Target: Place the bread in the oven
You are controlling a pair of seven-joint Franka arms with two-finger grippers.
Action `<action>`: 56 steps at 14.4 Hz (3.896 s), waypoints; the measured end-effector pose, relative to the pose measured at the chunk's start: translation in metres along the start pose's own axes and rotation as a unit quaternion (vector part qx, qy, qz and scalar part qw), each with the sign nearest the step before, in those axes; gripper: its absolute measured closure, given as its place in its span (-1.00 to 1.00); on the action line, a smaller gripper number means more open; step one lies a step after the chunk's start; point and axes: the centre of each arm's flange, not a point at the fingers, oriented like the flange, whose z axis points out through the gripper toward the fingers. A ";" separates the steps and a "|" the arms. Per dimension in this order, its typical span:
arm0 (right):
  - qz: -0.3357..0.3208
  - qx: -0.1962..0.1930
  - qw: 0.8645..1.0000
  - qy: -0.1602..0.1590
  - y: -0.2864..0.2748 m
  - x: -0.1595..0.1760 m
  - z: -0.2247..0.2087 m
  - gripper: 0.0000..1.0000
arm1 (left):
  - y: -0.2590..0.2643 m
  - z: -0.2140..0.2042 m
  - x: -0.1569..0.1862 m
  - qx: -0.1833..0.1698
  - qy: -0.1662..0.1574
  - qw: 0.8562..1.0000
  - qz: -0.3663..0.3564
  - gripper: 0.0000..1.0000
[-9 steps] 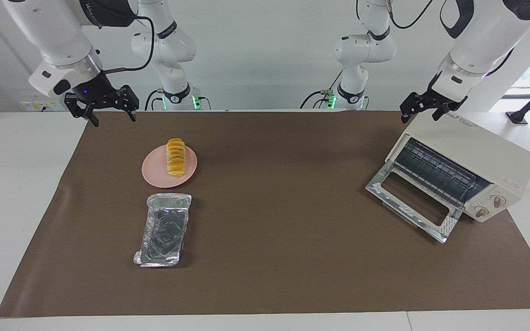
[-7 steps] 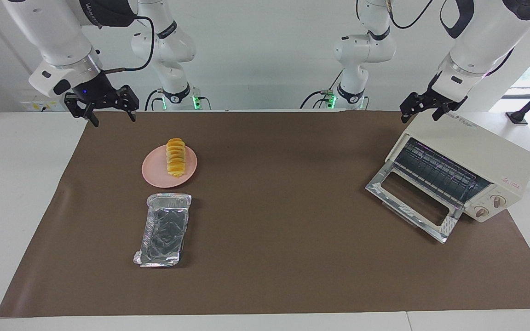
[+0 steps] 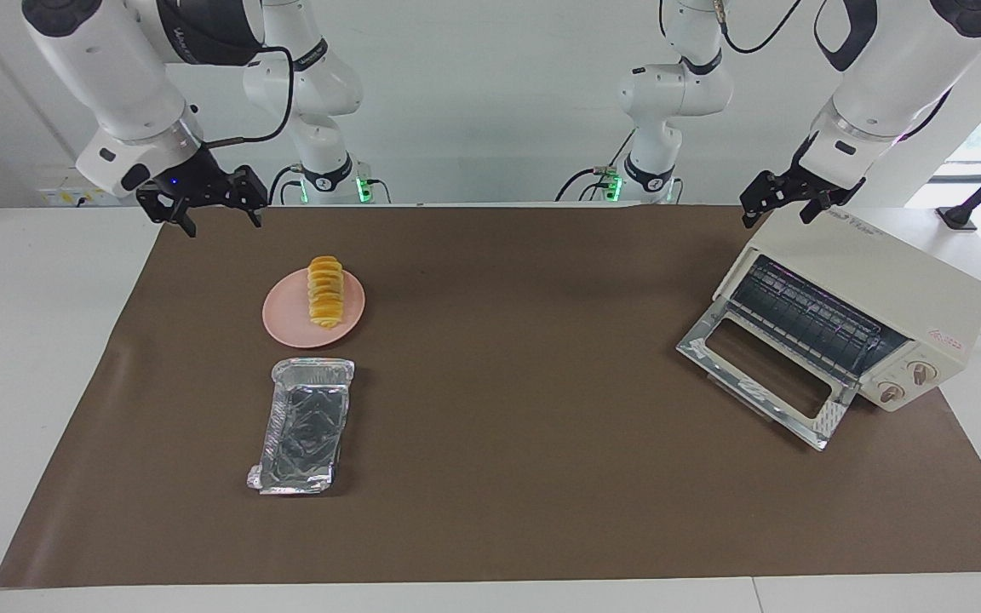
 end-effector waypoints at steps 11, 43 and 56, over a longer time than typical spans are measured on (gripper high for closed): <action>-0.055 -0.014 0.998 0.011 -0.068 -0.039 0.260 -1.00 | 0.000 0.000 0.000 0.000 0.000 1.000 0.000 -1.00; 0.004 -0.013 0.996 0.091 -0.024 0.242 0.215 0.80 | 0.000 0.000 0.000 0.000 0.000 1.000 0.000 -1.00; 0.011 -0.028 0.996 0.088 0.017 0.235 0.179 -0.95 | 0.000 0.000 0.000 0.000 0.000 1.000 0.000 -1.00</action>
